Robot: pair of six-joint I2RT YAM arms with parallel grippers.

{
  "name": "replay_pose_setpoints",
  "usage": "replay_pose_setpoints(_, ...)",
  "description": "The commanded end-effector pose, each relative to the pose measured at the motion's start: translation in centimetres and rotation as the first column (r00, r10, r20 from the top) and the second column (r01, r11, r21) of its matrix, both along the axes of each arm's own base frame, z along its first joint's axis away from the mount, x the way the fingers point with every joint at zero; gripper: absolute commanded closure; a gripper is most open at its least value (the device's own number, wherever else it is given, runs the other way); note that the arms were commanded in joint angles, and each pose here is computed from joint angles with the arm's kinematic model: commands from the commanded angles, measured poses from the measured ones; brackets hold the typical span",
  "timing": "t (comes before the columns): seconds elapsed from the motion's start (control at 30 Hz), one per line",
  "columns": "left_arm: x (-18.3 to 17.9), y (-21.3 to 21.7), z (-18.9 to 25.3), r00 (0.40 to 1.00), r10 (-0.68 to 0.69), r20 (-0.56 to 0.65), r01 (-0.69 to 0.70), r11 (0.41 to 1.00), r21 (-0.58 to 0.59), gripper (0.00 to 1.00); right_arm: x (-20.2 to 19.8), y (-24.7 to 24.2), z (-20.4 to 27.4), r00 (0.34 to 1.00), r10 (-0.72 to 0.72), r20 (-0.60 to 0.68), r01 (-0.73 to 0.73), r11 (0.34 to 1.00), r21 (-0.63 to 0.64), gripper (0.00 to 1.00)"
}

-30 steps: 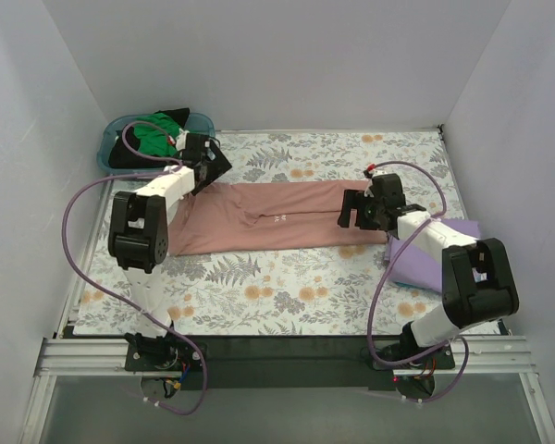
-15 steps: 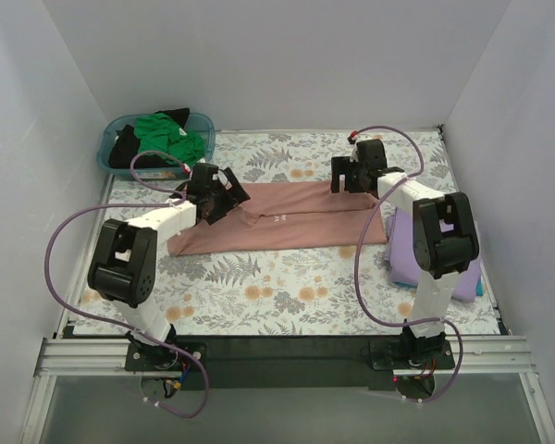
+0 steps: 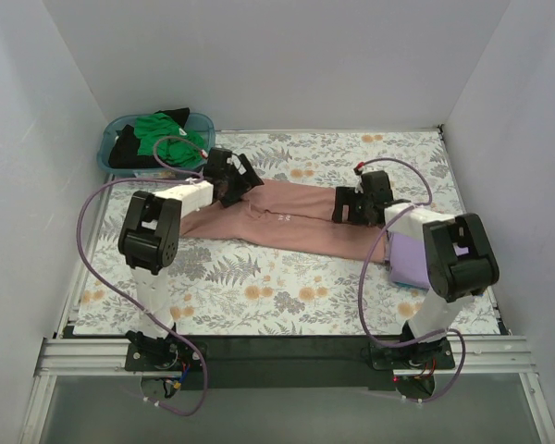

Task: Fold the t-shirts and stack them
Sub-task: Fold the tshirt

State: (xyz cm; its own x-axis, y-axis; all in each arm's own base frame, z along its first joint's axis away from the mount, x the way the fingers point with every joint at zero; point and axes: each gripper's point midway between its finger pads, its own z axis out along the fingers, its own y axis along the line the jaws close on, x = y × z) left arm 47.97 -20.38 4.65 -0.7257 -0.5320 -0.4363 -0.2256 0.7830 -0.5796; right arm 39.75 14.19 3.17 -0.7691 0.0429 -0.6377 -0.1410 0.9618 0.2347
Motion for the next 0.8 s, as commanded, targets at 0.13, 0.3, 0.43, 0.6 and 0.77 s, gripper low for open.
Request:
replay_pose_setpoints(0.13,0.5,-6.9,-2.3,0.988,-0.149,-0.031,0.151,0.985,0.079,0.02,-13.6,1.9,-2.7,0.974,0.013,-0.225,-0.009,1.0,0.019,0.01)
replay_pose_setpoints(0.3,3.3,-10.7,-2.3,0.974,-0.227,0.006,0.227,0.973,0.046,0.02,-20.5,4.4,-2.9,0.966,0.068,-0.251,-0.053,0.996,0.067,0.02)
replay_pose_setpoints(0.43,6.3,-12.6,-2.4,0.966,-0.256,0.037,0.254,0.966,0.049,0.02,-24.7,7.5,-2.8,0.942,0.185,-0.28,-0.157,0.981,0.117,0.02)
replay_pose_setpoints(0.6,9.6,-14.9,-2.3,0.964,-0.245,0.108,0.246,0.969,0.001,0.02,-28.6,12.7,-1.7,0.899,0.337,-0.281,-0.293,0.938,0.186,0.02)
replay_pose_setpoints(0.77,11.0,-15.6,-3.4,0.969,-0.205,0.136,0.212,0.977,-0.039,0.02,-30.1,16.2,-0.3,0.854,0.441,-0.276,-0.389,0.893,0.225,0.02)
